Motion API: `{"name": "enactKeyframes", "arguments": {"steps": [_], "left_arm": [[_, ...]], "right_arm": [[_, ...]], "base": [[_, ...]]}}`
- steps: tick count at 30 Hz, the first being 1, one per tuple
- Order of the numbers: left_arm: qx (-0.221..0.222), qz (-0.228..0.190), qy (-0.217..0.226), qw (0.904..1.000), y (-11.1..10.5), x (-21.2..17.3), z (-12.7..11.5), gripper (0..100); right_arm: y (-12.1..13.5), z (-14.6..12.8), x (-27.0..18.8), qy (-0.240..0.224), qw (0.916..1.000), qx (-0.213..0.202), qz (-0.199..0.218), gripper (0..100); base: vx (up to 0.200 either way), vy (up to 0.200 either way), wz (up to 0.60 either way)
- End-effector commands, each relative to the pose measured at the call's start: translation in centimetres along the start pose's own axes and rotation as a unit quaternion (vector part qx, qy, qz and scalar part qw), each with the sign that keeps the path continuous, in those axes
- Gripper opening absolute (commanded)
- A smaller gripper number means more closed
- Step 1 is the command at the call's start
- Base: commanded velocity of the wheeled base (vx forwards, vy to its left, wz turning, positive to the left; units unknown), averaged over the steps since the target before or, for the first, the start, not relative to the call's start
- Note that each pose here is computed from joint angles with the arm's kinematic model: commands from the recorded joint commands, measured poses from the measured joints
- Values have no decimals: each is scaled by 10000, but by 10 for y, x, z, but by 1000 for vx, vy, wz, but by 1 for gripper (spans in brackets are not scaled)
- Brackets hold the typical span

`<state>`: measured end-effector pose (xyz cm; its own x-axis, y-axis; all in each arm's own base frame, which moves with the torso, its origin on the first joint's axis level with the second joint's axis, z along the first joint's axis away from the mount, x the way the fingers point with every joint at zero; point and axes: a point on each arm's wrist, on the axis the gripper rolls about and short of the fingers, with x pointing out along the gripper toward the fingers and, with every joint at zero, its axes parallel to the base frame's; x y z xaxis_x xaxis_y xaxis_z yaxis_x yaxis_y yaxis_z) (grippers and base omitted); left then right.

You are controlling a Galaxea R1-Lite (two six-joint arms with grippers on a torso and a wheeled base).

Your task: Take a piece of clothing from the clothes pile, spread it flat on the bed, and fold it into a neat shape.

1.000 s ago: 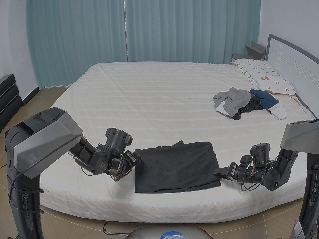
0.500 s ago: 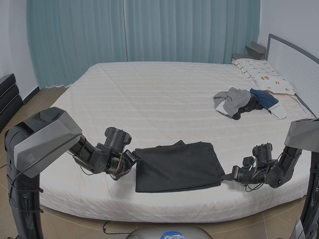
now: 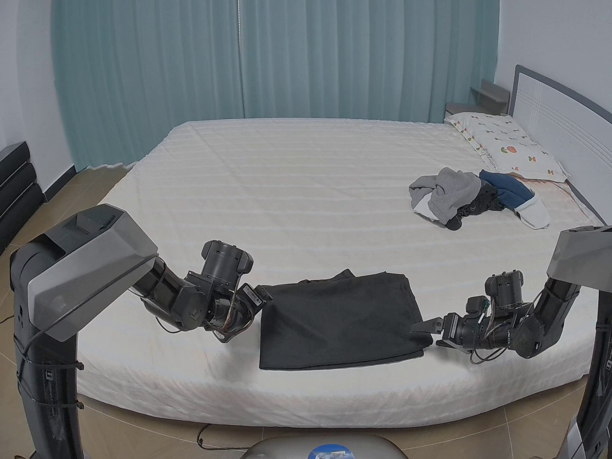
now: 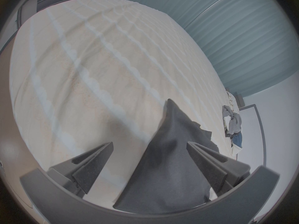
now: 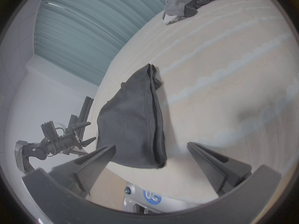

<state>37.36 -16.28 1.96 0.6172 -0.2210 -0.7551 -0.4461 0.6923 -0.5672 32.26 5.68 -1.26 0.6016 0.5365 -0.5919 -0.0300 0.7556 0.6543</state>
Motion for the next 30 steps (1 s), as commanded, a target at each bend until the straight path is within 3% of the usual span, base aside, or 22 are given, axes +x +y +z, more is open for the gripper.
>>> {"name": "enactKeyframes", "arguments": {"steps": [1,7,11,23,30], "left_arm": [[20,-55,-39,10000,-6,14,2,100],[7,-32,-67,10000,-7,15,3,100],[-18,-80,-106,9999,-9,12,5,100],[-71,-91,-97,9999,-7,13,9,100],[-13,-79,-74,9999,-8,14,5,100]], "right_arm": [[1,12,7,-234,9996,133,5,100],[6,25,12,-447,9973,565,103,100],[7,27,12,-469,9969,617,125,100],[3,30,23,-526,9965,647,69,100],[6,35,34,-642,9941,873,97,100]], "base": [[0,0,0],[0,0,0],[0,0,0],[200,0,0],[0,0,0]]}}
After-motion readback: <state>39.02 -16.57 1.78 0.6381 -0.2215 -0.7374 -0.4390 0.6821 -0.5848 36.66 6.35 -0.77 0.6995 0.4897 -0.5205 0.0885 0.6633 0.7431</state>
